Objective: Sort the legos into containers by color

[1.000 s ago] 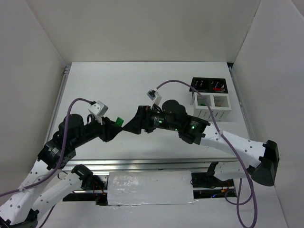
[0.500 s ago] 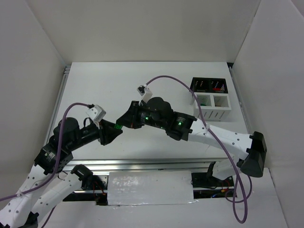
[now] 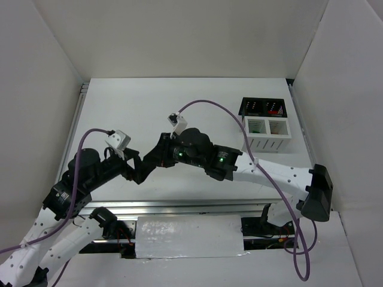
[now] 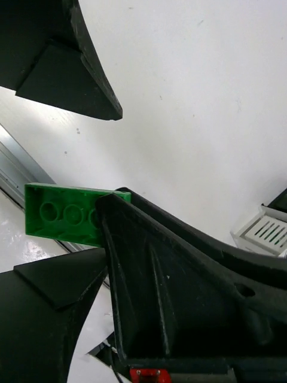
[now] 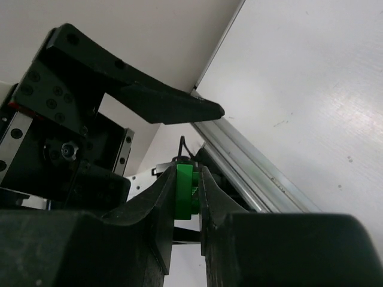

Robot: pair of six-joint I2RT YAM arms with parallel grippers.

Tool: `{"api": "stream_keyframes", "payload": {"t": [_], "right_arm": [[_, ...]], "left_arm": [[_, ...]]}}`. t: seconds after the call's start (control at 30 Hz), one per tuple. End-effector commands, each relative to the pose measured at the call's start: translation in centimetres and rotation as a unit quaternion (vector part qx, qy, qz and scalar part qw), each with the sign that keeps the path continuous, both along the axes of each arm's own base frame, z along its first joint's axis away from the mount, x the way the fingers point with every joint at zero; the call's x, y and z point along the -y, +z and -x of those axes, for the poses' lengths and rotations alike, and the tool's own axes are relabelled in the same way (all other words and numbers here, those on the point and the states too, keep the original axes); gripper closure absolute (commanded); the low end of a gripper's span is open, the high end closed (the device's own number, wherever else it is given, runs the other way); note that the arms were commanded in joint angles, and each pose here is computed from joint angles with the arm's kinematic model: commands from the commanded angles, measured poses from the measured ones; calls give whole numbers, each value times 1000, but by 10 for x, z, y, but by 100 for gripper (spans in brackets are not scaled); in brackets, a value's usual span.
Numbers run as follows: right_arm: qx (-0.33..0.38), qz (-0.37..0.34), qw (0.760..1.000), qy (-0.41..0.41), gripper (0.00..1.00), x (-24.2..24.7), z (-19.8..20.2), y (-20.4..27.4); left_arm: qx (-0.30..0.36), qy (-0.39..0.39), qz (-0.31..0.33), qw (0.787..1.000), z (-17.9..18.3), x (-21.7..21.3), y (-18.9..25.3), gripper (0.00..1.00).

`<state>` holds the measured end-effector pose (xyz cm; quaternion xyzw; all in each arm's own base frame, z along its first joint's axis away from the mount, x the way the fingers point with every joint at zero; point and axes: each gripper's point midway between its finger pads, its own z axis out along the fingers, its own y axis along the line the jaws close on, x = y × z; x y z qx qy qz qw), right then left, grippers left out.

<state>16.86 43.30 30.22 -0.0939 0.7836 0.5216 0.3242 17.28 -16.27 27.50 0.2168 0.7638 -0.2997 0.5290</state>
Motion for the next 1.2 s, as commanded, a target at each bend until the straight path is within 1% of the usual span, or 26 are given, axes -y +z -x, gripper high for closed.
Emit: {"api": "stream_keyframes", "payload": {"t": [0.0,0.03,0.07,0.1,0.13,0.17,0.2,0.23,0.27,0.3,0.33,0.37,0.4,0.5,0.53,0.7,0.83,0.87,0.97,1.03,1.07,1.1,1.13,1.17], "right_arm": [[35,-17,999,-27,100,9,-8,21],[42,5,996,-78,100,24,-34,13],[57,22,992,-111,100,38,-52,12],[60,66,977,-194,100,73,-90,-2],[74,85,965,-235,100,98,-109,-1],[77,109,952,-275,100,123,-126,-10],[76,140,936,-313,100,151,-140,-18],[80,162,901,-394,100,202,-169,-17],[84,194,877,-432,100,234,-181,-22],[73,232,851,-465,100,266,-187,-32],[65,263,805,-527,100,319,-201,-34],[54,280,786,-548,100,345,-203,-39],[45,294,757,-582,100,384,-210,-40],[34,302,735,-607,100,423,-215,-45],[27,303,723,-621,100,442,-217,-45],[-4,335,721,-607,100,455,-231,-63],[-12,340,719,-606,100,455,-232,-73],[-12,339,720,-606,99,455,-231,-74],[-14,336,722,-605,79,454,-228,-77],[-13,335,722,-605,44,454,-226,-78],[-12,333,723,-606,20,454,-225,-76],[-12,334,719,-609,8,456,-225,-77],[-14,335,719,-609,0,456,-225,-76],[-18,340,717,-608,0,457,-226,-79]], "left_arm": [[24,72,22,997,-17,-15,18,0],[22,85,21,996,-19,-19,18,0],[17,105,21,994,-22,-24,17,0],[12,129,16,991,-26,-31,13,0],[10,144,14,989,-28,-35,12,1],[1,162,16,987,-30,-40,10,1],[-4,197,9,980,-35,-51,6,0],[-9,215,7,976,-36,-56,4,0],[-19,239,7,971,-39,-62,0,0],[-23,273,-3,962,-42,-74,-2,0],[-29,287,-5,957,-44,-77,-4,0],[-30,298,-8,954,-44,-81,-5,1],[-31,297,-9,954,-44,-81,-5,0],[-33,288,-8,957,-45,-77,-6,0],[-32,287,-8,957,-44,-77,-6,0],[-29,283,-7,959,-44,-76,-6,0],[-32,282,-10,959,-44,-75,-7,0],[-32,282,-11,959,-44,-75,-8,0],[-34,278,-13,960,-45,-74,-9,0],[-34,278,-14,960,-45,-73,-9,1],[-36,278,-15,960,-46,-73,-10,1],[-37,278,-16,960,-46,-73,-10,0],[-39,279,-17,959,-46,-73,-11,0],[-39,280,-17,959,-47,-73,-11,0]]}}
